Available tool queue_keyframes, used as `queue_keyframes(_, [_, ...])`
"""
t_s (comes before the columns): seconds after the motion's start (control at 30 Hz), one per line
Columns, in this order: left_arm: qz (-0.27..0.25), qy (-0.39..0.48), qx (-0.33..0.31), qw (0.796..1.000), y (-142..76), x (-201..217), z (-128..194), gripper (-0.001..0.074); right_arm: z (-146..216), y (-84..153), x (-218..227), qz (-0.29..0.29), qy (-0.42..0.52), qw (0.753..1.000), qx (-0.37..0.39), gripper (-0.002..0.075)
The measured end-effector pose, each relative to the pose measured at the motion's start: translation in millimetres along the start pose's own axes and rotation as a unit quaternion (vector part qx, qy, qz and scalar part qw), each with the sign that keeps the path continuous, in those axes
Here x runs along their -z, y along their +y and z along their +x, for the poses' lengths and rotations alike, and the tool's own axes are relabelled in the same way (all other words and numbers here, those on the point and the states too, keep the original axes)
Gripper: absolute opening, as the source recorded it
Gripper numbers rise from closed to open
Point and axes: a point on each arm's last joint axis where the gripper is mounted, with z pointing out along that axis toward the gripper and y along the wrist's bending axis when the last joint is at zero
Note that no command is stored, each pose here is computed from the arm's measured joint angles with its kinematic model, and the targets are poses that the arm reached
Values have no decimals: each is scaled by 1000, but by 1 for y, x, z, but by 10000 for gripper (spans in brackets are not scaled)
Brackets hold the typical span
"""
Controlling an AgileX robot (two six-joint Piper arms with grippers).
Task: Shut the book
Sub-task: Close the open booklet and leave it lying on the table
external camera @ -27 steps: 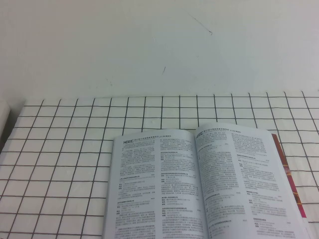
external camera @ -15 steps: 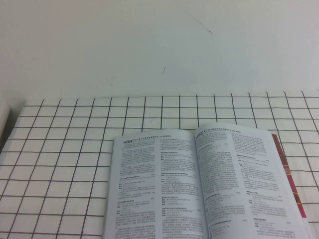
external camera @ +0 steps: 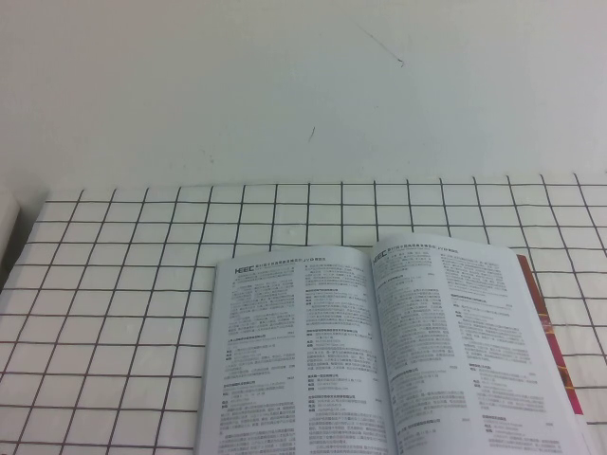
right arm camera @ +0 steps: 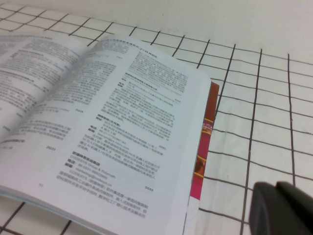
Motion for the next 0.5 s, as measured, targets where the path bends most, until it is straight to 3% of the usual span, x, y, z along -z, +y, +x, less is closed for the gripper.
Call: queue_keyframes(0.5, [-5,-28,2,1000,1,0,-4,-4,-3,-2,-1,11,-24,1000,0,-3])
